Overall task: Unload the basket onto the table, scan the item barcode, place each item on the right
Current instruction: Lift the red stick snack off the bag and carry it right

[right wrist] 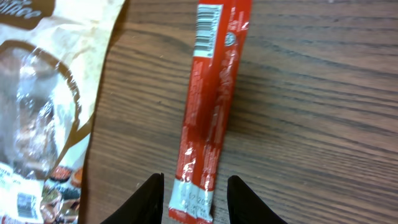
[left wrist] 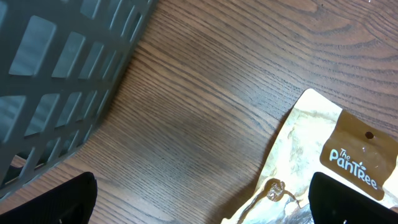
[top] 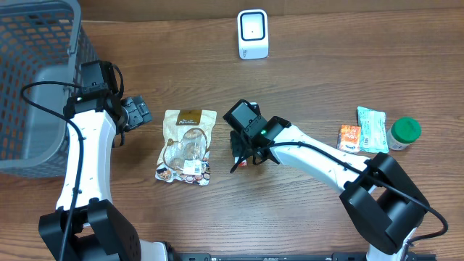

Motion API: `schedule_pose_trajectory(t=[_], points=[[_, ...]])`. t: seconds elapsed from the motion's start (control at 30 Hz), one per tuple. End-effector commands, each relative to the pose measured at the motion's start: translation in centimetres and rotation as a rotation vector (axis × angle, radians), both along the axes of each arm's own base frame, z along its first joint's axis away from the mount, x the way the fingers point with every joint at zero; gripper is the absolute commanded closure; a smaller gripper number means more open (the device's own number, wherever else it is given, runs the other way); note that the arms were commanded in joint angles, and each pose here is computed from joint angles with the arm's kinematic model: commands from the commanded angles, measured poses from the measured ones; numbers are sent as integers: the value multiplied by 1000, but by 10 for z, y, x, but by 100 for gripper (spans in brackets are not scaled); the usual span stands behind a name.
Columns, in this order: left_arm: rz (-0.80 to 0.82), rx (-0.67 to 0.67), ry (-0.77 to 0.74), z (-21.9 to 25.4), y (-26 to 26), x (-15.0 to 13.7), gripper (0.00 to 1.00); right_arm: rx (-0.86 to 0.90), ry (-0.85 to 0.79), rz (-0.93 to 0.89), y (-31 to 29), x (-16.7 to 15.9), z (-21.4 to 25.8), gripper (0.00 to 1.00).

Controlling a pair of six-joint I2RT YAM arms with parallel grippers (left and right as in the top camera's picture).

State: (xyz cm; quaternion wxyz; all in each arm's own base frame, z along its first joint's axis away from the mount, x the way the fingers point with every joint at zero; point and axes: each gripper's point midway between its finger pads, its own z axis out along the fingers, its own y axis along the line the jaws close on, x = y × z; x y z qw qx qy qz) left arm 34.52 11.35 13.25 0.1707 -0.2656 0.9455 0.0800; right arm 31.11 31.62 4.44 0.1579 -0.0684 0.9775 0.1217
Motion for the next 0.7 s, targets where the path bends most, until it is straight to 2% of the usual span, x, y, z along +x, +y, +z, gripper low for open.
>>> schedule_pose_trajectory(t=[0.0,0.37,0.47,0.6,0.67], points=[[-8,18,-6,5,2,0,0,-43,-8,-54,-8,4,-13,66],[-8,18,-6,5,2,0,0,-70,7,-39,3,5,-56,64],[-8,18,-6,5,2,0,0,-70,4,-40,3,6,-58,78],[-8,18,-6,5,2,0,0,-74,-11,-52,-1,12,-49,87],[-8,18,-6,5,2,0,0,-70,-16,-63,-5,17,-41,87]])
